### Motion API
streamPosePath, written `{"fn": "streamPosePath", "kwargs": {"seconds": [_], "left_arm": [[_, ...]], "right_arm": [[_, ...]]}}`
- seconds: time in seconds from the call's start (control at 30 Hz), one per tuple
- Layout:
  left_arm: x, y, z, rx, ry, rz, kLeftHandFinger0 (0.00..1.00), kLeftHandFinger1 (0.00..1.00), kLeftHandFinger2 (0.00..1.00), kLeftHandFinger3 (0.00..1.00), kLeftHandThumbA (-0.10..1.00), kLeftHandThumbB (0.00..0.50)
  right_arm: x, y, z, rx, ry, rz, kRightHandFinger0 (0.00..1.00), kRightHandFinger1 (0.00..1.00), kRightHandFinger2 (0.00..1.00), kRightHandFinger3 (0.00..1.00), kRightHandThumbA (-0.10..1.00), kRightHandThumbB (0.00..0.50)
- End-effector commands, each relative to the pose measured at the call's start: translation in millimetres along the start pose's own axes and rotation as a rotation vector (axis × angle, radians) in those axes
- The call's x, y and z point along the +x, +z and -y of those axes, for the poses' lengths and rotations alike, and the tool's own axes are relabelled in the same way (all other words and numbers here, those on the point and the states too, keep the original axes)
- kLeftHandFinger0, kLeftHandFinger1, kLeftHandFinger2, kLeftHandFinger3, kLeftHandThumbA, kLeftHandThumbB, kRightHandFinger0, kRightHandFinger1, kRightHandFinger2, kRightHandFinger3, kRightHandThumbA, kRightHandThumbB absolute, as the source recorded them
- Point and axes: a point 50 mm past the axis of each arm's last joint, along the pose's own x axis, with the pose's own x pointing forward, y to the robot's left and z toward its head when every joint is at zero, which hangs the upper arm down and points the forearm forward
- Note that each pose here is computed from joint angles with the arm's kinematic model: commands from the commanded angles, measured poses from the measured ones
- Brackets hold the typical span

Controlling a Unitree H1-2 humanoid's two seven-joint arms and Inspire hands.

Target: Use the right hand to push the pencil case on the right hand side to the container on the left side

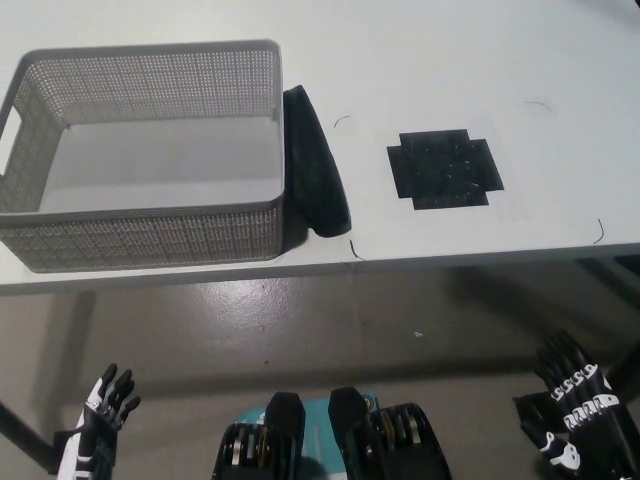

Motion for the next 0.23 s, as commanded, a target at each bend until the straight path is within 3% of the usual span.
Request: {"fn": "streamPosePath", "kwargs": {"seconds": [0.0,0.2], "left_arm": [[2.5,4.0,-6.7,0.028,0.017,0.036,1.0,1.0,1.0,1.0,1.0,0.31],[5.5,5.5,-7.4,0.032,0.02,0.045,1.0,1.0,1.0,1.0,1.0,0.316]], "right_arm": [[4.5,14.4,2.6,-0.013,0.026,0.081,1.0,1.0,1.0,1.0,1.0,0.285],[7.9,14.6,2.9,-0.011,0.028,0.085,1.0,1.0,1.0,1.0,1.0,0.276]]}}
